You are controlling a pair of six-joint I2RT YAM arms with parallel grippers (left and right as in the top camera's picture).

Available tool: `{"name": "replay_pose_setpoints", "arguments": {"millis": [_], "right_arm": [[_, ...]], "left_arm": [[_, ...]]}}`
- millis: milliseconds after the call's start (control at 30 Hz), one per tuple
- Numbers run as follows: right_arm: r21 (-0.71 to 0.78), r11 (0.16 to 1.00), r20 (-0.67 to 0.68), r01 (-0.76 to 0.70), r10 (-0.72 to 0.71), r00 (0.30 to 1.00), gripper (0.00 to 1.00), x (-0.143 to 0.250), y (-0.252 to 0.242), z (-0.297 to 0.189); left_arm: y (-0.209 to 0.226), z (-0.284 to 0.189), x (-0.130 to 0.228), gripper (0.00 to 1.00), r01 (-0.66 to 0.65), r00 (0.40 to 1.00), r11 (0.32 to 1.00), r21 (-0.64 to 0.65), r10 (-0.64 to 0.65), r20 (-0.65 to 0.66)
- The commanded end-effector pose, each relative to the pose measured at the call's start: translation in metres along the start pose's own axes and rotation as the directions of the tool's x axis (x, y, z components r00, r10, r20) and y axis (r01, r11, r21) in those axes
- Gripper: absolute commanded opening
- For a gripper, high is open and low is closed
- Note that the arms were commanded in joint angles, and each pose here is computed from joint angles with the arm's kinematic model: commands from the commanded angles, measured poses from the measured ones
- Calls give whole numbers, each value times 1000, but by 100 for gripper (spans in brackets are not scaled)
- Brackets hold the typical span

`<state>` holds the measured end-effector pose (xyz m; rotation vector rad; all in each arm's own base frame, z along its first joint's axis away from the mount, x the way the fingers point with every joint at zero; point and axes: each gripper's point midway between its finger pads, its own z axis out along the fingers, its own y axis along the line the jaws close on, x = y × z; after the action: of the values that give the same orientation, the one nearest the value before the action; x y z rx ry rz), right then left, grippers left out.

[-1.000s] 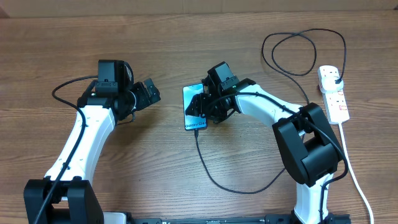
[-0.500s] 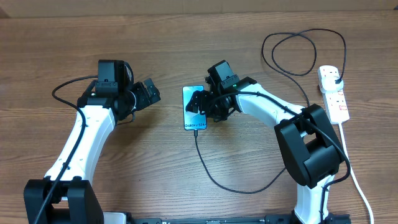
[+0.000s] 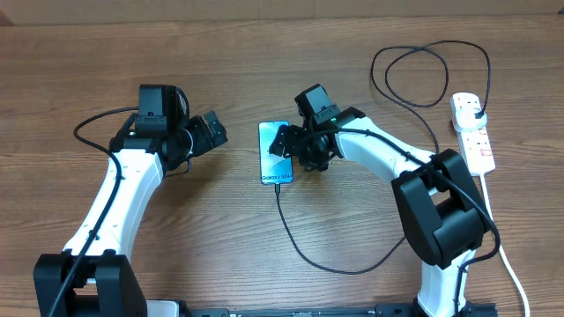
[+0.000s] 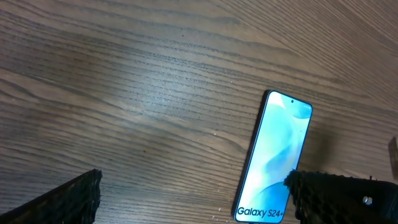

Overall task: Plug charger to phone and switch on socket
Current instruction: 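Open the right gripper and lift it off the phone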

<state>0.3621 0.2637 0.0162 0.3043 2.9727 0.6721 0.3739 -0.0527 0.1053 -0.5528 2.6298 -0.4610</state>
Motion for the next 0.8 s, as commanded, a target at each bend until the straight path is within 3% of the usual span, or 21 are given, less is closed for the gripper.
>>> {"name": "replay_pose_setpoints", "arguments": {"millis": [0,167,767], "right_arm": [[146,988,60,-56,48,997,89,-4,-35,6],[137,989,66,-54,45,997,100,-5,-33,4],[115,992,58,-54,47,997,100,-5,-29,4]], "left_arm": [[-2,-6,-4,100,-32,999,999,2,32,23],[-2,-6,-4,100,-32,999,999,2,32,23],[-2,-6,-4,99,-32,999,999,2,32,23]]}}
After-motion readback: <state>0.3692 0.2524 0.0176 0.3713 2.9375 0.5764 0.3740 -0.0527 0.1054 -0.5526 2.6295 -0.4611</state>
